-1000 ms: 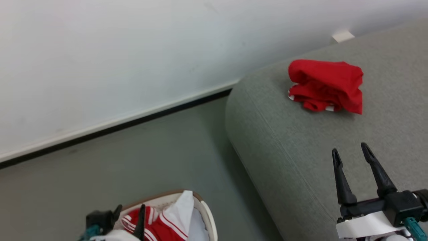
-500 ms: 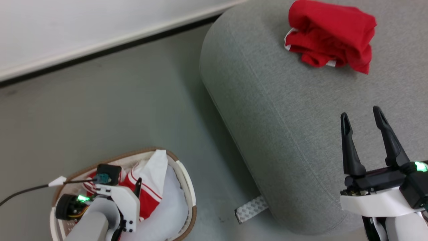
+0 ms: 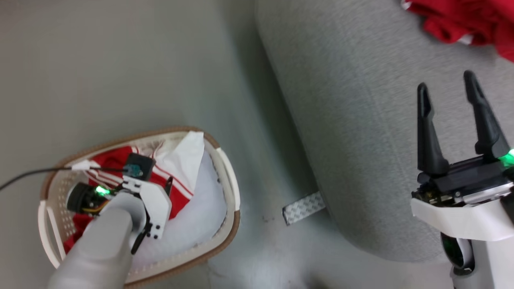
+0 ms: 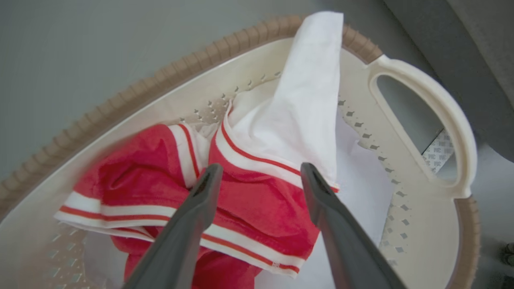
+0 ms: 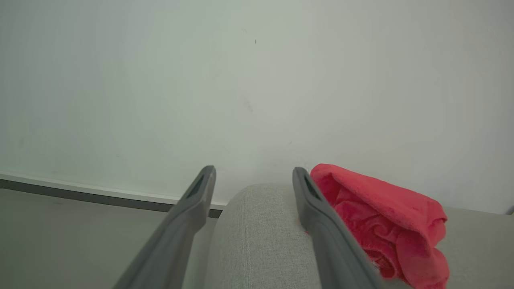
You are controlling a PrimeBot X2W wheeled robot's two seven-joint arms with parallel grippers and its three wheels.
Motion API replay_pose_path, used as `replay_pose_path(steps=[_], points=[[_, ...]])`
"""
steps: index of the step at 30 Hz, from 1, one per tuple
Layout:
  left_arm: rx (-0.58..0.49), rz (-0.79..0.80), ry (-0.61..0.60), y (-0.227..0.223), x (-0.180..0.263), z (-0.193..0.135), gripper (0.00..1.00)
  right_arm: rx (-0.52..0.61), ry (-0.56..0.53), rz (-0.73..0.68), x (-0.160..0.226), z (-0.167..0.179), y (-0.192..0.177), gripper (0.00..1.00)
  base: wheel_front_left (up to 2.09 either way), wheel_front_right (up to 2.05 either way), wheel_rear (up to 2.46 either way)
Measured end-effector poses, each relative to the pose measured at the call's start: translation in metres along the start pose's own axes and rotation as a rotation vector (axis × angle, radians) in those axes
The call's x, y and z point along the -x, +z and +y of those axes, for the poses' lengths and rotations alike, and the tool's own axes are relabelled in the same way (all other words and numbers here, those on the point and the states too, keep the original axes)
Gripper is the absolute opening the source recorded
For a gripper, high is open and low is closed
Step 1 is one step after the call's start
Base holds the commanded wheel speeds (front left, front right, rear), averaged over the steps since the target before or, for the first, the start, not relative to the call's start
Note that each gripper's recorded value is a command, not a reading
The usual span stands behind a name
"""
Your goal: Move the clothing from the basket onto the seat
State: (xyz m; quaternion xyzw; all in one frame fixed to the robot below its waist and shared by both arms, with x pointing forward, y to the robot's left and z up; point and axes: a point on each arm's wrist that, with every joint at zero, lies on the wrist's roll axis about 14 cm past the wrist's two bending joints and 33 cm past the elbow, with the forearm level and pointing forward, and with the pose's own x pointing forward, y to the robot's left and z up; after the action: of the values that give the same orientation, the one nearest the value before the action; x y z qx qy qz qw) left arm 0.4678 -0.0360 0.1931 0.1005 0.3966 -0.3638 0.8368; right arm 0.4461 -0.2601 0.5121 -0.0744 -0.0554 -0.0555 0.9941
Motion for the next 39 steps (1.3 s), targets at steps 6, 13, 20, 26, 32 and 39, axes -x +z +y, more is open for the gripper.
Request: replay_pose_path(steps=[6,13,20,26,32,39], points=[[-0.011,0.065,-0.013,-0.026,-0.022,0.012,1.00,0.002,0.032,0.035,-0.015,0.013,-0.027,1.00,0.00,0.00,0.00],[-0.013,0.106,-0.007,-0.048,-0.041,0.030,1.00,0.007,0.076,0.075,-0.026,0.031,-0.057,1.00,0.11,0.11,0.11],[-0.001,0.151,0.001,-0.078,-0.041,0.047,1.00,0.003,0.152,0.096,-0.033,0.061,-0.081,1.00,0.16,0.16,0.16],[0.012,0.159,-0.025,-0.091,-0.039,0.044,0.87,0.002,0.184,0.119,-0.032,0.076,-0.097,1.00,0.10,0.10,0.10],[0.027,0.146,-0.061,-0.094,-0.039,0.031,0.00,-0.002,0.193,0.137,-0.030,0.080,-0.104,1.00,0.00,0.00,0.00],[0.059,0.094,-0.062,-0.080,-0.036,0.027,0.00,-0.038,0.182,0.121,-0.034,0.078,-0.097,1.00,0.00,0.00,0.00]])
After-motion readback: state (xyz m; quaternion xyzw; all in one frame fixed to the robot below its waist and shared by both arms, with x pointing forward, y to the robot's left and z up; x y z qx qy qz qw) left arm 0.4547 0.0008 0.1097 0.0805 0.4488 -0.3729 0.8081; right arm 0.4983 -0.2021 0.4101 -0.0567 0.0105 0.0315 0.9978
